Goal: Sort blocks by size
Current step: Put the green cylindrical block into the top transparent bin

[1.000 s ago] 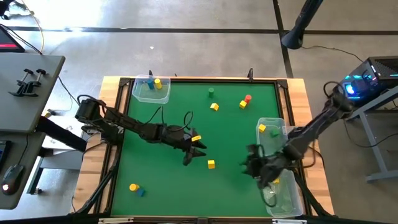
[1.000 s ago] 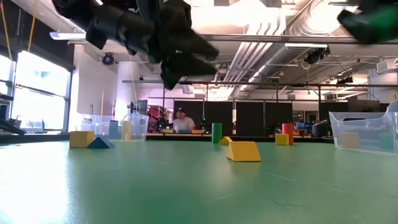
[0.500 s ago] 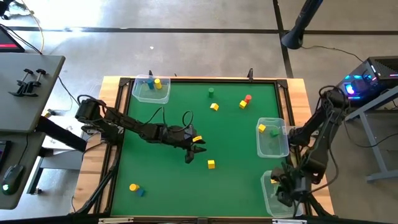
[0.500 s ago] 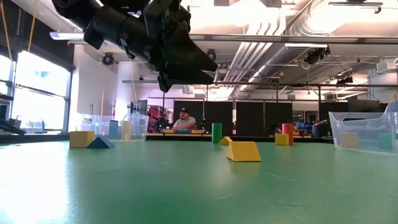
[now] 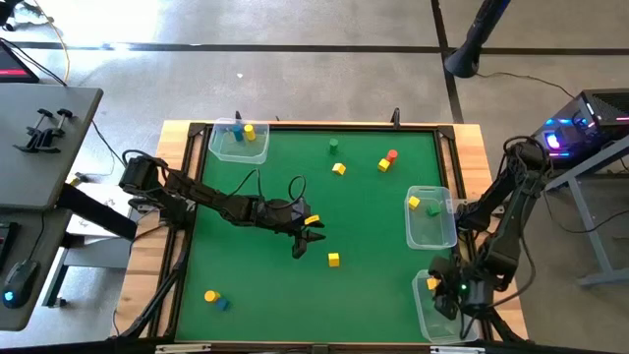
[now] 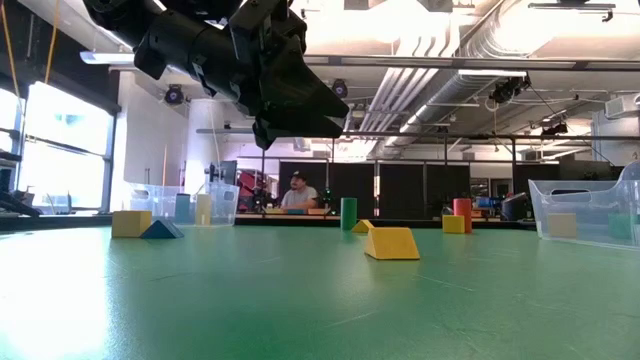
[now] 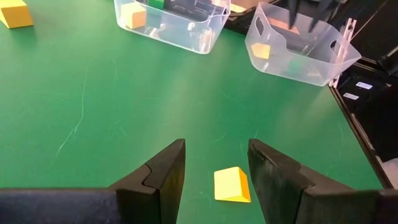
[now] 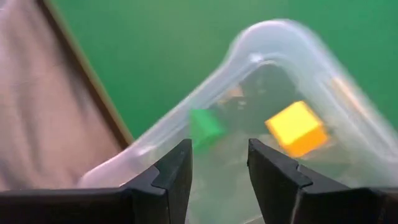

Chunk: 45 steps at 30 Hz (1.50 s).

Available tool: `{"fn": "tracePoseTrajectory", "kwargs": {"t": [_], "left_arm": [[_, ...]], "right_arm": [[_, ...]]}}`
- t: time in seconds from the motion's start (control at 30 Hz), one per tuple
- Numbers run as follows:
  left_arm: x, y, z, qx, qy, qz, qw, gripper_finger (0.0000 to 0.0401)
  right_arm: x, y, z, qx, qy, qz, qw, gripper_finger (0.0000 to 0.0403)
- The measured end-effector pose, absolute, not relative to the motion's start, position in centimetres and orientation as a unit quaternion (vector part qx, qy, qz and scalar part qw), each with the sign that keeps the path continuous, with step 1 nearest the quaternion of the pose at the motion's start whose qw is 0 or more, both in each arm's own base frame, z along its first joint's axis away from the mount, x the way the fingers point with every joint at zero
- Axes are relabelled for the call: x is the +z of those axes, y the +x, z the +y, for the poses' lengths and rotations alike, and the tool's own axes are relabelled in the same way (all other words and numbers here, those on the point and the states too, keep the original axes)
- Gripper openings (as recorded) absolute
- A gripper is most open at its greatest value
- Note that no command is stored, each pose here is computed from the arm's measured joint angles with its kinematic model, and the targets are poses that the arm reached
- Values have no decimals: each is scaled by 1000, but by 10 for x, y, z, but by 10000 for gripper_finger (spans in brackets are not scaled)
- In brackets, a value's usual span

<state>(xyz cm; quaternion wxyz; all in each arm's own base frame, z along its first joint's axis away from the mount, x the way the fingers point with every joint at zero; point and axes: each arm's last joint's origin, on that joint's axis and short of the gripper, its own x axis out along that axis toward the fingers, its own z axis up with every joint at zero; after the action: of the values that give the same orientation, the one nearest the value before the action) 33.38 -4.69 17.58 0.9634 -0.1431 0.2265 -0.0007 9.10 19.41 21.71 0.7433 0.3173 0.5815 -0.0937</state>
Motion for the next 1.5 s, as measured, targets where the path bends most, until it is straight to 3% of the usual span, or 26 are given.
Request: {"fn": "tracePoseTrajectory", "kwargs": {"t": [0.27,0.43,0.63,0.83,1.0,1.2,1.5], "left_arm": [[175,334,-47,0,-143,229,963,161],[175,334,-47,0,-143,229,963,161],[176,334,-46,7,-143,225,964,161],[176,334,-45,16,-132,223,966,161],[176,334,-45,14,-120,223,967,161],[175,334,-45,12,-111,224,968,161],[170,330,-47,15,-116,254,960,161]], "right_arm": [[213,86,183,-148,282,593,740,149],[214,87,180,-121,246,626,730,149],[234,100,176,-91,279,640,710,149],[255,123,169,-7,177,578,797,149],[257,153,147,-59,40,447,892,149],[240,188,108,-135,-69,393,907,149],[206,234,32,-135,-35,268,953,149]]}}
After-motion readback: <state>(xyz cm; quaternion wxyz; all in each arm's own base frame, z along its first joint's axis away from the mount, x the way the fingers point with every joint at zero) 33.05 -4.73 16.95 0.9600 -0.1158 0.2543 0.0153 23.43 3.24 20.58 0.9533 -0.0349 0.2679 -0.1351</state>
